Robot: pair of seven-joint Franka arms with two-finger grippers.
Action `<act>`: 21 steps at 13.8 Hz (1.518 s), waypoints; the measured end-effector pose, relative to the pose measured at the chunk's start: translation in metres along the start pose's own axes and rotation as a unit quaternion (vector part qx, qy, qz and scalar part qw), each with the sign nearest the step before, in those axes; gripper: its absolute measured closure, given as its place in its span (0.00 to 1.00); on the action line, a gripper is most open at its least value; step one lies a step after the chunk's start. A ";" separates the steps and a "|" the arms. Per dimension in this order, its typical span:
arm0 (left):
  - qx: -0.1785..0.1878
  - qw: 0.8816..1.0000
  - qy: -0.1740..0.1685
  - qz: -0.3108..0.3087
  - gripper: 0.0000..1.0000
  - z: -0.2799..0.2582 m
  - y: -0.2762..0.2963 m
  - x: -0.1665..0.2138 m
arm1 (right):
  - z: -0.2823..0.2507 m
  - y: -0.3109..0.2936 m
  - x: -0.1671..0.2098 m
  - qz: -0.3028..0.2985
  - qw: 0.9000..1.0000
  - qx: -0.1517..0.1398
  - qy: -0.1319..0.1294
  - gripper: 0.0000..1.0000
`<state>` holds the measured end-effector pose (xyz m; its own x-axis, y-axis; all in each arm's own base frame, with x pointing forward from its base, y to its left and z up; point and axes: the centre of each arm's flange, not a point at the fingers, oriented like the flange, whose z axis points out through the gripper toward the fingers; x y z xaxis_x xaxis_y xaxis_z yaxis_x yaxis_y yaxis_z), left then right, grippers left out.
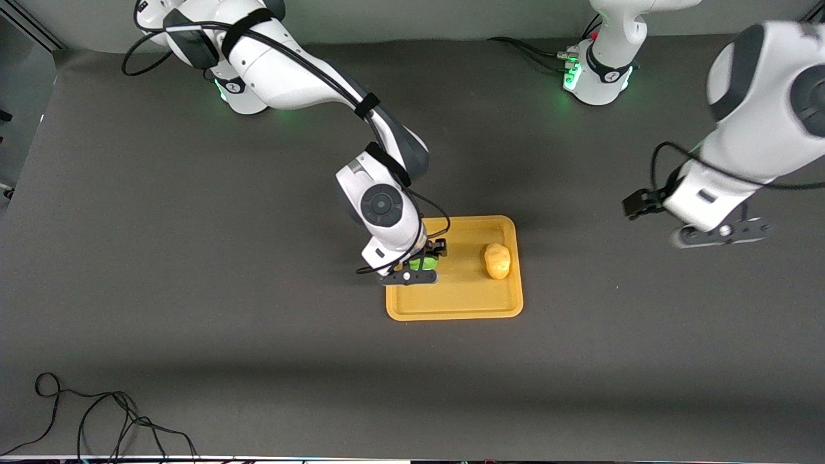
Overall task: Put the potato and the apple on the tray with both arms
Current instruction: 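Release the potato and raise the left gripper while the right gripper lifts the apple, then lower the apple onto the tray beside the potato with the right gripper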
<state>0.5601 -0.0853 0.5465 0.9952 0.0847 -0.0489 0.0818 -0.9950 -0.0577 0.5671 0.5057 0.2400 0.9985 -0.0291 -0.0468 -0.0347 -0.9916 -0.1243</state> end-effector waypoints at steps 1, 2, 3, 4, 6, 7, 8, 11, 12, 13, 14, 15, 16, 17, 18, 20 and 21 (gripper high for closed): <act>0.000 1.000 0.008 0.004 0.00 -0.014 -0.013 -0.006 | 0.009 -0.004 -0.005 0.002 1.000 -0.001 0.001 0.23; 0.002 1.000 0.012 0.012 0.00 -0.026 -0.026 -0.012 | 0.018 -0.007 -0.007 0.006 1.000 0.000 0.004 0.23; 0.002 1.000 0.014 0.020 0.00 -0.036 -0.039 -0.018 | 0.023 -0.009 -0.007 0.012 1.000 0.005 0.010 0.23; 0.001 1.000 0.016 0.025 0.00 -0.042 -0.051 -0.022 | 0.027 -0.011 -0.007 0.017 1.000 0.010 0.017 0.23; -0.001 1.000 0.016 0.024 0.00 -0.047 -0.068 -0.025 | 0.029 -0.013 -0.007 0.023 0.999 0.014 0.022 0.23; -0.001 1.000 0.016 0.024 0.00 -0.047 -0.071 -0.025 | 0.029 -0.013 -0.007 0.024 0.999 0.014 0.022 0.23; -0.002 1.000 0.016 0.024 0.00 -0.047 -0.071 -0.025 | 0.030 -0.012 -0.007 0.024 0.999 0.013 0.021 0.23; -0.004 1.000 0.017 0.025 0.00 -0.048 -0.071 -0.025 | 0.037 -0.013 -0.009 0.023 1.000 0.010 0.018 0.23; -0.006 1.000 0.017 0.025 0.00 -0.048 -0.072 -0.025 | 0.038 -0.013 -0.009 0.023 1.000 0.010 0.018 0.23; -0.007 0.999 0.017 0.026 0.00 -0.048 -0.073 -0.025 | 0.038 -0.013 -0.009 0.023 1.000 0.010 0.018 0.23; -0.008 0.999 0.017 0.025 0.00 -0.049 -0.074 -0.026 | 0.038 -0.014 -0.009 0.023 0.999 0.011 0.019 0.23; -0.009 0.999 0.018 0.025 0.00 -0.049 -0.074 -0.026 | 0.038 -0.014 -0.008 0.023 0.999 0.013 0.022 0.23; -0.009 0.999 0.018 0.026 0.00 -0.050 -0.074 -0.026 | 0.038 -0.015 -0.008 0.023 0.999 0.015 0.024 0.23; -0.009 0.999 0.018 0.027 0.00 -0.050 -0.073 -0.026 | 0.037 -0.015 -0.008 0.024 0.999 0.016 0.025 0.20; -0.009 0.999 0.018 0.029 0.00 -0.050 -0.071 -0.027 | 0.037 -0.015 -0.007 0.024 0.999 0.018 0.027 0.20; -0.009 0.999 0.017 0.035 0.00 -0.049 -0.064 -0.028 | 0.036 -0.016 -0.007 0.024 0.999 0.020 0.030 0.07; -0.009 0.999 0.016 0.038 0.00 -0.048 -0.061 -0.028 | 0.036 -0.016 -0.006 0.024 0.999 0.021 0.031 0.07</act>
<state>0.5297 -0.0290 0.5991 0.9998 0.0081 -0.0201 0.0073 -0.9993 -0.0377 0.5597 0.5262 0.2070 0.9962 -0.0864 0.0074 -0.0840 -0.9827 -0.1653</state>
